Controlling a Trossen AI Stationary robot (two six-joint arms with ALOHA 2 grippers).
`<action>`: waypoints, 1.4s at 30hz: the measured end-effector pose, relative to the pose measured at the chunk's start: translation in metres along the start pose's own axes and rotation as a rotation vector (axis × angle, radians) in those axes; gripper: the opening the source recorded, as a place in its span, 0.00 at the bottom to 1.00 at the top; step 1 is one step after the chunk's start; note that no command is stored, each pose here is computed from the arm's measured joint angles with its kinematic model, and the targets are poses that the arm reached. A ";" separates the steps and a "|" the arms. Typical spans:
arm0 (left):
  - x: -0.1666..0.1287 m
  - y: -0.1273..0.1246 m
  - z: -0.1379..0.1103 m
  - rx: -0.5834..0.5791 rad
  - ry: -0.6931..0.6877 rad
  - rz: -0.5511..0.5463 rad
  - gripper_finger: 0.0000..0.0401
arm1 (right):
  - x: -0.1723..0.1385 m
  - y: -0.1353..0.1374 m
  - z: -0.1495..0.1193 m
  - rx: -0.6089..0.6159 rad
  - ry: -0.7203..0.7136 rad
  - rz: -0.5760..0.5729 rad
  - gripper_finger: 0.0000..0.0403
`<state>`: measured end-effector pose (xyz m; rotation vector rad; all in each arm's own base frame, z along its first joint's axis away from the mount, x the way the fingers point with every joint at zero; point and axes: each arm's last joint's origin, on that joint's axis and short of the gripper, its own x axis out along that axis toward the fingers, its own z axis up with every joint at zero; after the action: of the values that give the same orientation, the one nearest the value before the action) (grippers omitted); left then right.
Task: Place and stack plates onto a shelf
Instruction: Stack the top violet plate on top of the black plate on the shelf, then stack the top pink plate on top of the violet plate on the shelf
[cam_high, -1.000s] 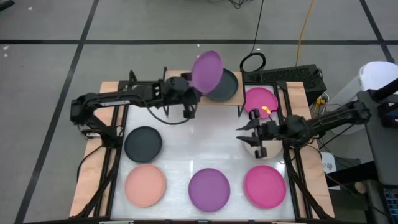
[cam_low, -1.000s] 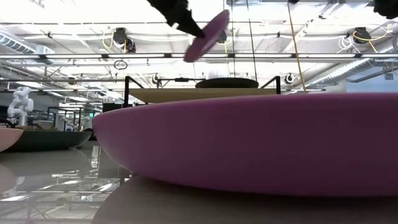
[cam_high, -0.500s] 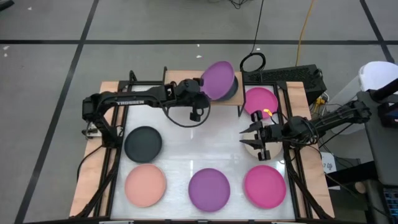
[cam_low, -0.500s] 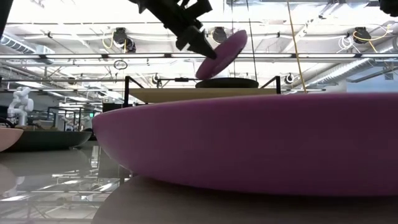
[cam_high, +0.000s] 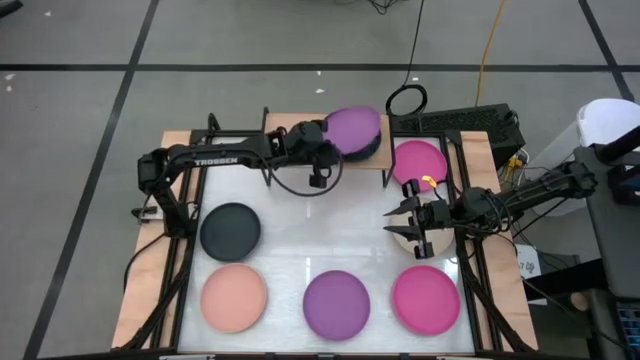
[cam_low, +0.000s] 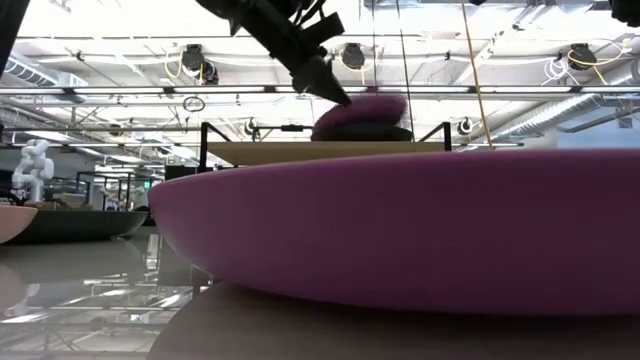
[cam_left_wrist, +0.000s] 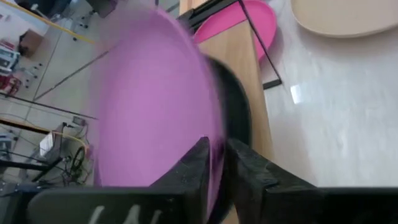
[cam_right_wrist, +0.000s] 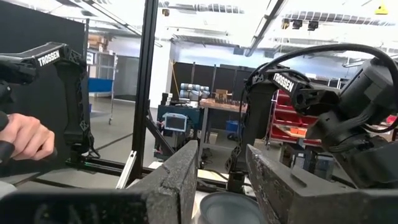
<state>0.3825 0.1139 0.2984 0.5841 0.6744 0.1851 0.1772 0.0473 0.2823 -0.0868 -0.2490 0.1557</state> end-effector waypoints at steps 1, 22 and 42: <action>0.000 0.000 0.000 0.001 -0.001 0.001 0.18 | 0.000 0.000 0.000 -0.001 0.000 0.000 0.30; -0.142 0.009 0.058 -0.284 -0.368 0.122 0.33 | -0.001 0.000 -0.006 0.004 0.071 -0.002 0.30; -0.205 -0.118 -0.046 -0.503 -0.793 -0.049 0.33 | 0.000 -0.012 -0.011 0.070 0.394 -0.321 0.30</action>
<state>0.1928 -0.0331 0.3127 0.1206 -0.1359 0.0595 0.1818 0.0345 0.2728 -0.0065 0.1376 -0.1723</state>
